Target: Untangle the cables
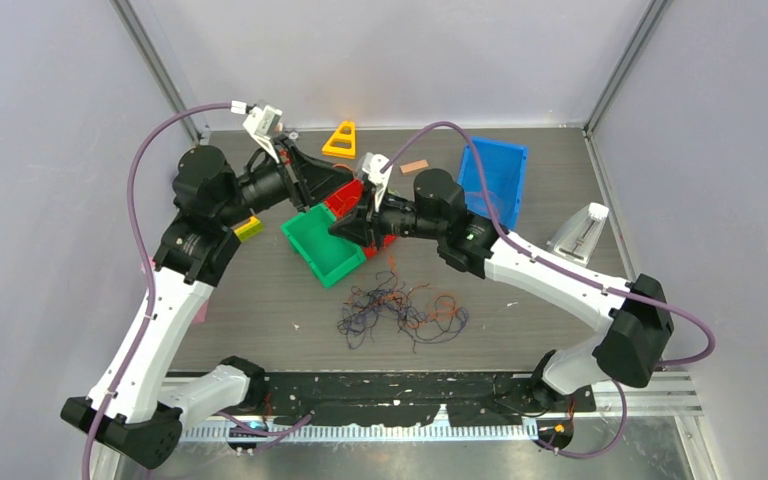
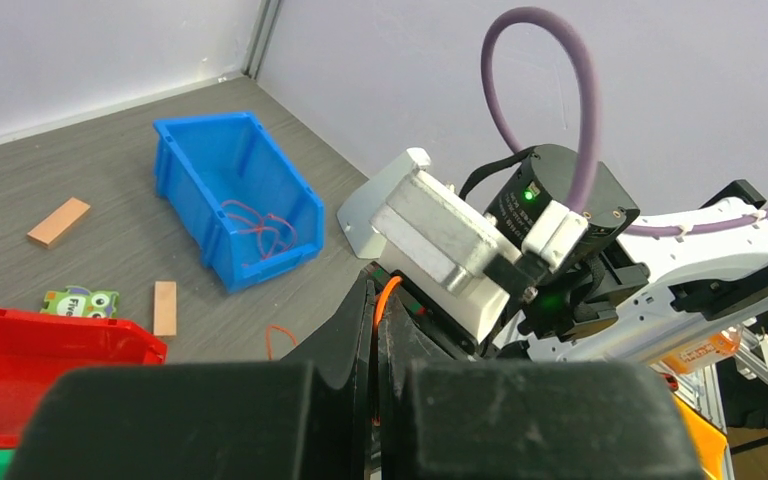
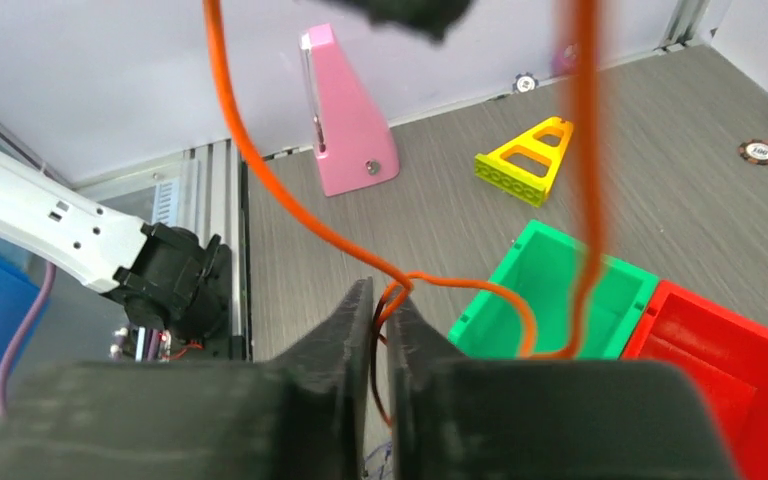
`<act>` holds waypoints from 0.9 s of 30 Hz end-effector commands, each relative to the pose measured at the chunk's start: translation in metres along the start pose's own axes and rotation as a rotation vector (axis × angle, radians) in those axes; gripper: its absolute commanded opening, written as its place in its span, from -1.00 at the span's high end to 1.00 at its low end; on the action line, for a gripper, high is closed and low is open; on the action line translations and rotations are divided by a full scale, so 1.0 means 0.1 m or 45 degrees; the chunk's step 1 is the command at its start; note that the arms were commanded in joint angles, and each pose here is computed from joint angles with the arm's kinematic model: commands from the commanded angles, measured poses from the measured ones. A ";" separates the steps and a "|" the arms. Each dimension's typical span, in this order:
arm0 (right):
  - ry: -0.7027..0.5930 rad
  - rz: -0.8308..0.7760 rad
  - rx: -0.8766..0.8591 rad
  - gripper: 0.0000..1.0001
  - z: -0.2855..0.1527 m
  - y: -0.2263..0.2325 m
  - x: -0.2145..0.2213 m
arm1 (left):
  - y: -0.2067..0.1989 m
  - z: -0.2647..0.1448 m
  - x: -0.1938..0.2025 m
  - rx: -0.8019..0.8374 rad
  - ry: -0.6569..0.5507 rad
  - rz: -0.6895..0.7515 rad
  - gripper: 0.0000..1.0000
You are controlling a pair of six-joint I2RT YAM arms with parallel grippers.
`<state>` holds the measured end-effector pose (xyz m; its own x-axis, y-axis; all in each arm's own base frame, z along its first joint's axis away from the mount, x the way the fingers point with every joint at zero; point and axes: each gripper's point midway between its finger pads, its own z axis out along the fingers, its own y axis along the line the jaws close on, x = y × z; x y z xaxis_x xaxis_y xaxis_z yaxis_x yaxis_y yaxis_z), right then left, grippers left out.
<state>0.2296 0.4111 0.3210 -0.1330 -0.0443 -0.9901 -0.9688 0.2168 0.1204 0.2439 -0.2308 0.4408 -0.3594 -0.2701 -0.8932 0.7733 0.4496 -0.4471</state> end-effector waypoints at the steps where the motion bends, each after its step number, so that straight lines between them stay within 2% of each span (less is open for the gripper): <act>1: -0.139 -0.028 0.005 0.85 -0.05 0.05 -0.38 | -0.04 -0.01 -0.06 0.021 -0.041 0.045 1.00; 3: -0.136 -0.023 0.030 0.89 -0.10 0.05 -0.35 | 0.08 0.01 -0.02 -0.049 -0.043 0.018 1.00; 4: -0.141 -0.020 0.063 0.89 -0.16 0.03 -0.36 | 0.17 0.02 0.02 -0.096 -0.042 -0.005 0.87; 7: -0.133 -0.004 0.161 0.89 -0.30 -0.05 -0.35 | 0.38 0.04 0.19 -0.171 -0.036 -0.055 0.01; 10: -0.159 0.035 0.290 0.89 -0.49 -0.18 -0.48 | 0.54 0.02 0.36 -0.227 -0.042 -0.083 -0.61; 11: -0.157 0.048 0.326 0.89 -0.54 -0.24 -0.51 | 0.59 0.00 0.42 -0.252 -0.050 -0.085 -0.89; 12: -0.177 0.070 0.372 0.89 -0.61 -0.29 -0.57 | 0.64 -0.04 0.48 -0.287 -0.060 -0.096 -0.98; 16: -0.246 0.201 0.506 0.89 -0.82 -0.53 -0.70 | 0.72 -0.16 0.72 -0.290 -0.117 -0.093 -0.99; 18: -0.279 0.256 0.538 0.89 -0.88 -0.63 -0.76 | 0.78 -0.16 1.01 -0.245 -0.078 -0.082 -0.90; 20: -0.305 0.301 0.562 0.90 -0.93 -0.70 -0.83 | 0.90 -0.16 1.29 -0.263 -0.022 -0.081 -0.78; 25: -0.357 0.360 0.594 0.89 -1.01 -0.71 -1.01 | 1.05 -0.06 1.98 -0.371 0.154 0.081 -0.76; 27: -0.383 0.363 0.610 0.89 -1.05 -0.72 -1.08 | 1.05 0.01 2.21 -0.378 0.249 0.104 -0.69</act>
<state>0.2958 0.3100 0.3714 -0.3004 0.2125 -0.9298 -0.7017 0.6110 0.3664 0.2393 -0.2320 0.2023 -0.5129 -0.1540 -0.8445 0.5834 0.6591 -0.4745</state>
